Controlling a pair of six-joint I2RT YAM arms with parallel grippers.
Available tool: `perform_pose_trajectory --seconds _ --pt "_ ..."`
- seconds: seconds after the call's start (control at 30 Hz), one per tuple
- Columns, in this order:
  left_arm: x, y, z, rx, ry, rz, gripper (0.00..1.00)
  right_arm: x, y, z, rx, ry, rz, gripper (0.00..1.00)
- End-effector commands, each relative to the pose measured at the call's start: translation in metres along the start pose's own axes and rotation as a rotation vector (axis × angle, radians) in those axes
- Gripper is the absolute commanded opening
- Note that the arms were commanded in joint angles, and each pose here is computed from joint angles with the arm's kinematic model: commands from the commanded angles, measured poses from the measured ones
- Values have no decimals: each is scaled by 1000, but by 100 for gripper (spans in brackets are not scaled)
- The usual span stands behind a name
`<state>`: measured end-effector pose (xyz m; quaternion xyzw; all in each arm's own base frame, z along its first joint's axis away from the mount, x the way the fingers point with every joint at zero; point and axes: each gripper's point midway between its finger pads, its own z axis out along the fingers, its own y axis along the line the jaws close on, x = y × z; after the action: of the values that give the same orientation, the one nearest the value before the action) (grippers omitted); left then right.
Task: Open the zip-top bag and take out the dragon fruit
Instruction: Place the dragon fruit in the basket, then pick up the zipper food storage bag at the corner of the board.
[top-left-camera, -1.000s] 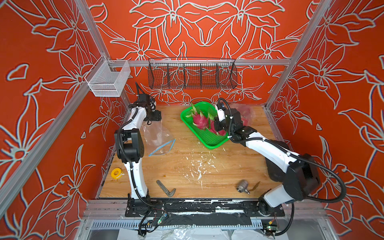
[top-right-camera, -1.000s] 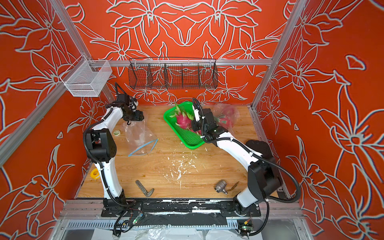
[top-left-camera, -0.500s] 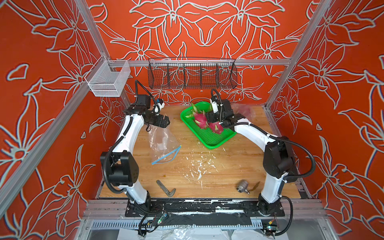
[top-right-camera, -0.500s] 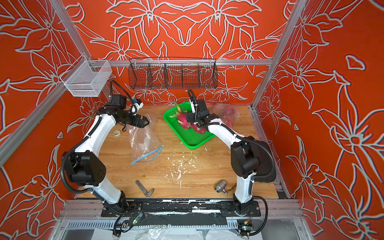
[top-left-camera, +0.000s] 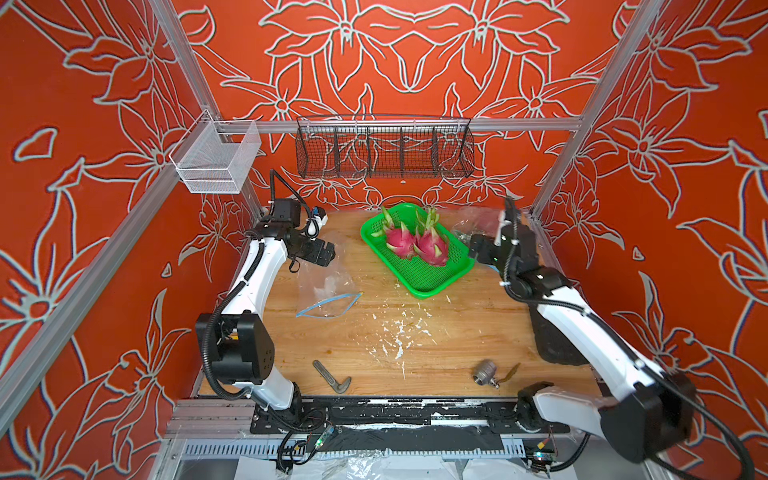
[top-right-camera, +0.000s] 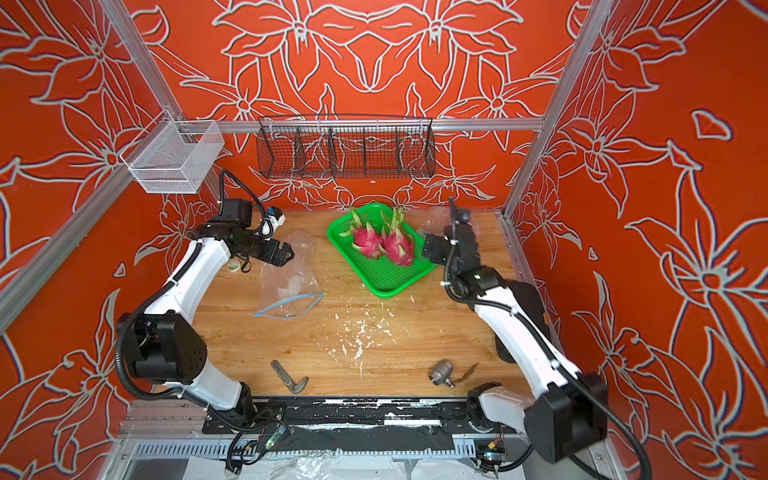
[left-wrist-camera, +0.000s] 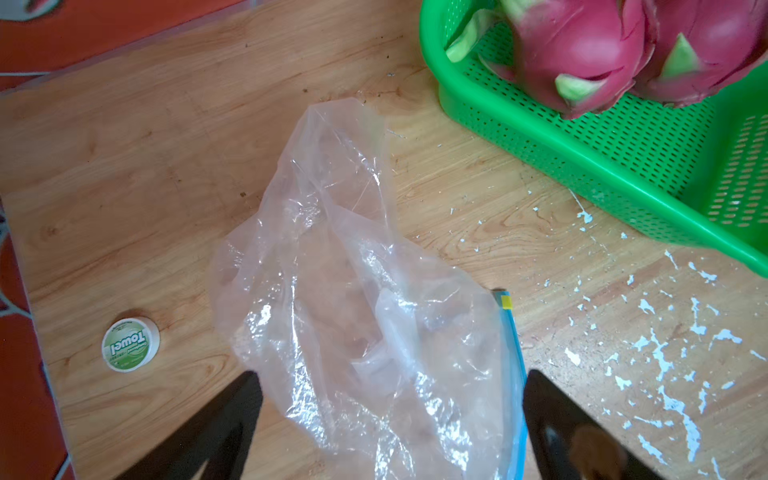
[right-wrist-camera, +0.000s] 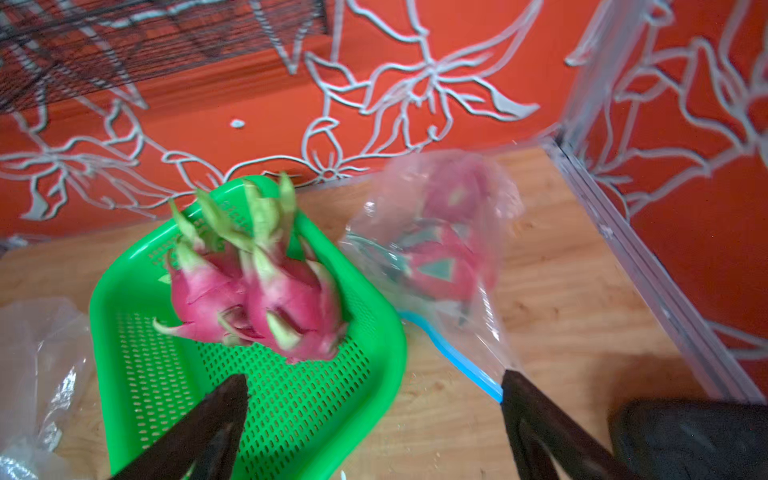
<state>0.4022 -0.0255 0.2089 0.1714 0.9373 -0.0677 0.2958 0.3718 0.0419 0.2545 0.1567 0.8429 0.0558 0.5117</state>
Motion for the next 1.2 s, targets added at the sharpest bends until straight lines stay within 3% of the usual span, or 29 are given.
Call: perform_pose_trajectory --seconds 0.0,0.23,0.37,0.63,0.73,0.87,0.9,0.97,1.03,1.07,1.17 --pt "14 -19 -9 40 2 46 97 40 -35 8 36 116 297 97" --pt "70 -40 11 80 110 75 97 84 -52 36 0 243 539 97" --pt "92 -45 17 90 144 85 97 98 -57 59 -21 306 676 92" --pt "104 -47 26 104 162 88 97 91 -69 103 0 225 782 91" --pt "108 -48 30 117 173 88 98 83 -69 123 -14 206 792 86" --pt "109 -47 33 118 183 88 97 73 -65 145 -44 197 775 67" --pt "108 -47 33 117 184 84 97 69 -65 147 -50 187 768 56" --pt "105 -47 32 118 183 81 97 61 -65 149 -58 167 751 24" --pt "102 -47 30 119 173 79 98 51 -66 147 -63 141 735 4" --pt "101 -47 30 118 168 79 97 44 -66 145 -60 126 721 0" --pt "98 -47 28 116 159 77 97 16 -68 128 -47 54 666 0"
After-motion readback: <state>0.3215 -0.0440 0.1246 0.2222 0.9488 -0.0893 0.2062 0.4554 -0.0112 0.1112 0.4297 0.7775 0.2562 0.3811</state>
